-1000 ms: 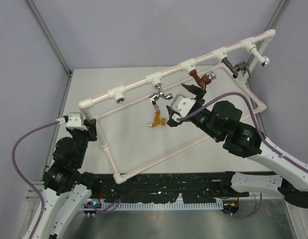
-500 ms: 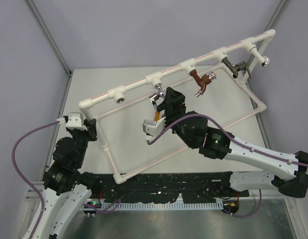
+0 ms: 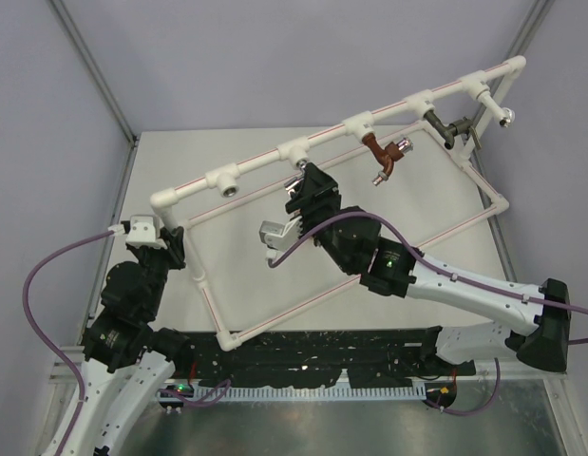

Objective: Install the water faucets

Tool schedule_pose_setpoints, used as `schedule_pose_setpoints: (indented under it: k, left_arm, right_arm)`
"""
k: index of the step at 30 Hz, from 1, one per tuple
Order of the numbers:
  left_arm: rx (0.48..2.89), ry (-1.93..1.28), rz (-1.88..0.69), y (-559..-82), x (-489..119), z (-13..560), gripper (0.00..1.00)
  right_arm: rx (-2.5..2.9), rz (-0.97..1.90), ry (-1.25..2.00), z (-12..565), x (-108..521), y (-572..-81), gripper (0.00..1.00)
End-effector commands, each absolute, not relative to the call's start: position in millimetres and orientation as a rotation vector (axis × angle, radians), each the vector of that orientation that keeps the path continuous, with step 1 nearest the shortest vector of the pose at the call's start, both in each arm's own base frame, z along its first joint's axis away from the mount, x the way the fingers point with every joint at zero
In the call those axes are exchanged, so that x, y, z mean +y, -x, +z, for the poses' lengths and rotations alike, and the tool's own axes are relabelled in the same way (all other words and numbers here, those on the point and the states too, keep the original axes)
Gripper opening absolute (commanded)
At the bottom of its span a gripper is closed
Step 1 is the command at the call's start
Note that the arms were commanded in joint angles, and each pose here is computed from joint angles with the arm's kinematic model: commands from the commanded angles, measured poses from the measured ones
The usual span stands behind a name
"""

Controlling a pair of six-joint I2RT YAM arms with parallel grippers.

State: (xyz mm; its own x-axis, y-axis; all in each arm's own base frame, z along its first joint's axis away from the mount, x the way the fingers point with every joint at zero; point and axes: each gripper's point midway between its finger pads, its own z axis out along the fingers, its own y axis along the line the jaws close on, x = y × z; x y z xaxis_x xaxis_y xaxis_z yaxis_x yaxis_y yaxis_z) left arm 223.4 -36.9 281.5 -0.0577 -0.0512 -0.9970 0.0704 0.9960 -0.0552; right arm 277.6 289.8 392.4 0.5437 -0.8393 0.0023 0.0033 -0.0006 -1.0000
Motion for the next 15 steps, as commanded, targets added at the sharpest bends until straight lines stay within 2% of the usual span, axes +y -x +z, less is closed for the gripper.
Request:
schedule_pose_setpoints:
  k: [1,2,6,11,15]
  left_arm:
    - [1.712,-0.089,-0.151,-218,-51,260,0.00]
    - [1.710,-0.090,-0.153,-218,-51,261,0.00]
    - [1.715,-0.089,-0.149,-218,-50,260,0.00]
    - [1.712,-0.089,-0.151,-218,-51,261,0.00]
    - [1.710,-0.088,-0.150,-218,-50,261,0.00]
  right_arm:
    - [0.751,-0.791,1.355,410,291,-284,0.45]
    - [0.759,-0.779,1.353,408,292,-284,0.42]
    - [0.824,-0.686,1.307,404,295,-286,0.06]
    - [0.978,-0.447,1.120,400,296,-290,0.05]
    - [1.122,-0.083,0.788,410,296,-286,0.05]
